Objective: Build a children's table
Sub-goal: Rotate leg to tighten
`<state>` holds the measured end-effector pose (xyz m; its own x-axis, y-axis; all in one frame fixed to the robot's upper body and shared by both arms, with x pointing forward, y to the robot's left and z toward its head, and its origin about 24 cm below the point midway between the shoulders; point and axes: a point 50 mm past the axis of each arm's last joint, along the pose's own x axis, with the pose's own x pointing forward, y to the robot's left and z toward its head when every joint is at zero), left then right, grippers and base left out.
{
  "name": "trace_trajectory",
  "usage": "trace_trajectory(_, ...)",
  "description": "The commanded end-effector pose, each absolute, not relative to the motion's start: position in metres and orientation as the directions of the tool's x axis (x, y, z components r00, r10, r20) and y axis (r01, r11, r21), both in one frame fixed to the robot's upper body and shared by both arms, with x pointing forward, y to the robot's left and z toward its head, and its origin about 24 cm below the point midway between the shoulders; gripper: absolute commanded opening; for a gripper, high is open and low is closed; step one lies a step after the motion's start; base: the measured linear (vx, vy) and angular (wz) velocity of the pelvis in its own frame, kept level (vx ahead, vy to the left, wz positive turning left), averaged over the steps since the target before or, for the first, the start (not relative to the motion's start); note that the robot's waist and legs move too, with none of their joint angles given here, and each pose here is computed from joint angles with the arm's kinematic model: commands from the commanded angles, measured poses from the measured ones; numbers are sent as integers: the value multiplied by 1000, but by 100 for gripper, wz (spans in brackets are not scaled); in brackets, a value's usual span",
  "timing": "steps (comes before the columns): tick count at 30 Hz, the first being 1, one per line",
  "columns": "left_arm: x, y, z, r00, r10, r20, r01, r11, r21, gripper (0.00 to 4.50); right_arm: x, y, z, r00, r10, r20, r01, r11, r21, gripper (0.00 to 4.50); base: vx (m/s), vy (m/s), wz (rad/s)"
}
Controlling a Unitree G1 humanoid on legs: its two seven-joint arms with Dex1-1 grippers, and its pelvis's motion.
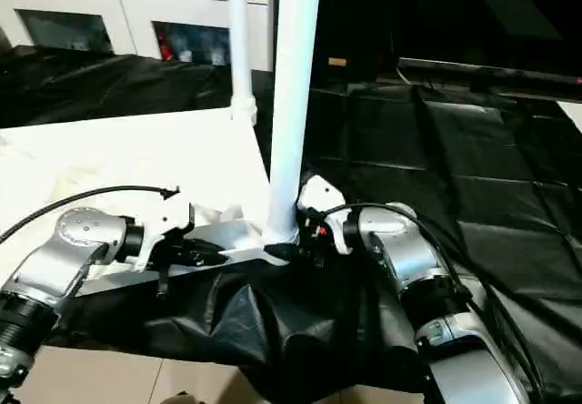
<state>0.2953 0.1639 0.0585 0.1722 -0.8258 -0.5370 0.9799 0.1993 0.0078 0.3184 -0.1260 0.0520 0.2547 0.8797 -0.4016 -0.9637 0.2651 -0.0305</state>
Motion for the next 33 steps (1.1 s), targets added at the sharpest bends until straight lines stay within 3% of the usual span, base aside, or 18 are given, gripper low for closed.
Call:
trace_trajectory(1,295,156,70,125,-859,-496,992,122,37,0,315,-128,53,238,882,-408,-968,251,-23,406,0,0,0)
trace_trajectory(5,294,156,68,113,-858,-500,993,114,30,0,313,-127,52,224,886,-405,-971,241,-10,406,0,0,0)
trace_trajectory(6,294,156,68,113,-858,-501,993,113,30,0,312,-126,52,223,887,-405,-971,240,-8,381,0,0,0)
trace_trajectory(8,294,156,67,113,-857,-503,993,114,30,0,311,-126,51,216,888,-405,-972,235,-3,381,0,0,0)
trace_trajectory(9,294,156,68,112,-857,-503,993,113,29,0,311,-126,51,214,890,-403,-972,234,2,355,0,0,0)
trace_trajectory(13,293,156,67,113,-857,-502,993,118,22,0,310,-125,49,220,890,-400,-970,244,9,338,0,0,0)
trace_trajectory(15,292,157,67,112,-857,-503,993,118,20,0,310,-125,48,225,889,-399,-968,249,10,304,0,0,0)
trace_trajectory(23,295,155,64,166,-850,-500,985,171,35,0,309,-120,44,243,891,-384,-961,275,32,275,0,0,0)
trace_trajectory(26,308,145,63,311,-828,-467,946,316,69,0,318,-112,36,400,843,-359,-893,447,56,275,0,0,0)
trace_trajectory(27,308,145,63,311,-828,-467,946,316,69,0,318,-112,35,400,843,-359,-892,448,56,275,0,0,0)
trace_trajectory(29,319,131,61,419,-795,-440,899,431,78,0,328,-99,29,549,767,-333,-786,609,105,275,0,0,0)
trace_trajectory(33,327,107,58,515,-756,-404,843,533,78,0,338,-76,22,686,649,-330,-634,755,166,274,0,0,0)
